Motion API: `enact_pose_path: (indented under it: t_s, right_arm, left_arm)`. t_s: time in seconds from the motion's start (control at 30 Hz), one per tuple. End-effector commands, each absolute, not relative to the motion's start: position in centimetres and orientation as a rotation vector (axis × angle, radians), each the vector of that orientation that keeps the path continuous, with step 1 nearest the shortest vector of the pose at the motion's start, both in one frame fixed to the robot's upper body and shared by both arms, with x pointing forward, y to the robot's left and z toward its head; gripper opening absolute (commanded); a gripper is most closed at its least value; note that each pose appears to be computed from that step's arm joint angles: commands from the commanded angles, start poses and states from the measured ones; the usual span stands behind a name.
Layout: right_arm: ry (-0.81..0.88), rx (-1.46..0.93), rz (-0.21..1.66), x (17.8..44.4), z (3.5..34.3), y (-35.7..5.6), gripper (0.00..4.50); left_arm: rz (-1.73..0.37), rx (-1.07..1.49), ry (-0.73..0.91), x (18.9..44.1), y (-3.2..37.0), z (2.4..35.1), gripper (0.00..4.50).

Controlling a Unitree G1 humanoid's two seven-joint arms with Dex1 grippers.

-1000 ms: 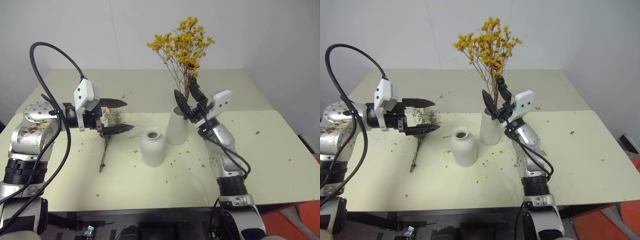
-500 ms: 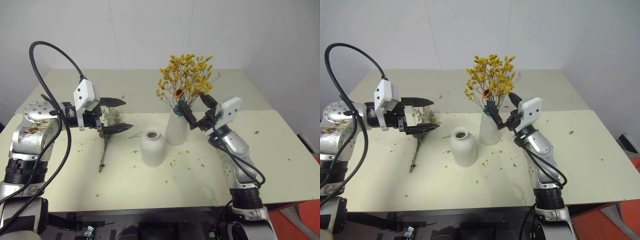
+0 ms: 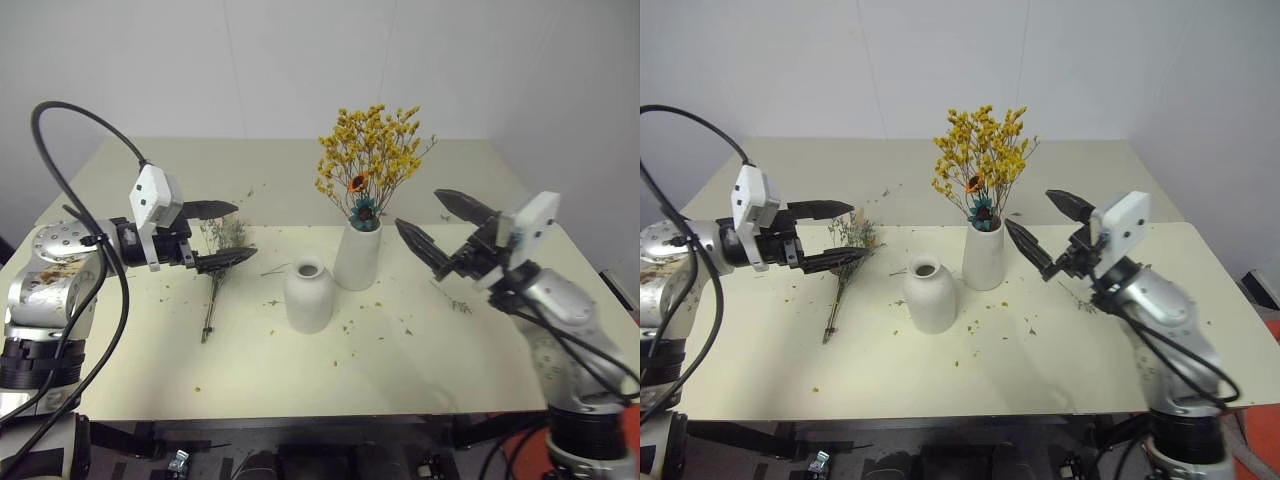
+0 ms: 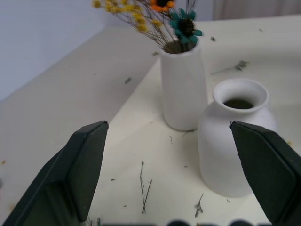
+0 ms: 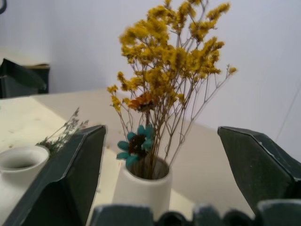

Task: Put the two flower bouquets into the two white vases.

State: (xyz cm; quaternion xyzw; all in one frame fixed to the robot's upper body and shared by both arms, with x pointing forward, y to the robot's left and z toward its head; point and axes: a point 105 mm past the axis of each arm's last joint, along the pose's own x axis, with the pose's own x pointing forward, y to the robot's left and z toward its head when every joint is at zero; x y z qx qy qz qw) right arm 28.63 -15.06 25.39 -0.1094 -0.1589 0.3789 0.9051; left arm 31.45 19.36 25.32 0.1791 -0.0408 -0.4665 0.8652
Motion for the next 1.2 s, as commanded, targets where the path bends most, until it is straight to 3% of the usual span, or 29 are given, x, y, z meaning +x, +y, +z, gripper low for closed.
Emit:
enact_pose_path:
  t_s: [0.03, 0.13, 0.3, 0.63, 1.0, 1.2]
  right_arm:
    - [-0.204, -0.261, 0.956, 25.6, 25.5, -14.8, 4.48]
    - [-0.088, -0.362, 1.079, 23.9, 24.6, -14.3, 4.48]
    - [0.037, -0.417, 1.122, 24.4, 25.5, -13.2, 4.48]
    - [0.128, -0.525, 1.206, 24.9, 26.7, -11.4, 4.48]
    - [0.120, -0.557, 1.234, 25.1, 26.4, -10.6, 4.48]
    - [0.116, -0.563, 1.203, 25.1, 26.7, -11.0, 4.48]
  left_arm:
    - [-0.838, 0.368, -0.095, 30.7, 21.0, 26.4, 4.50]
    - [-0.671, 0.337, 0.002, 31.3, 22.6, 25.2, 4.50]
    - [-0.445, 0.187, 0.181, 32.5, 22.7, 23.0, 4.50]
    - [-0.229, 0.096, 0.541, 32.3, 24.6, 16.9, 4.50]
    - [-0.189, 0.042, 0.588, 36.9, 23.4, 14.9, 4.50]
    - [-0.237, 0.024, 0.630, 37.8, 22.4, 13.9, 4.50]
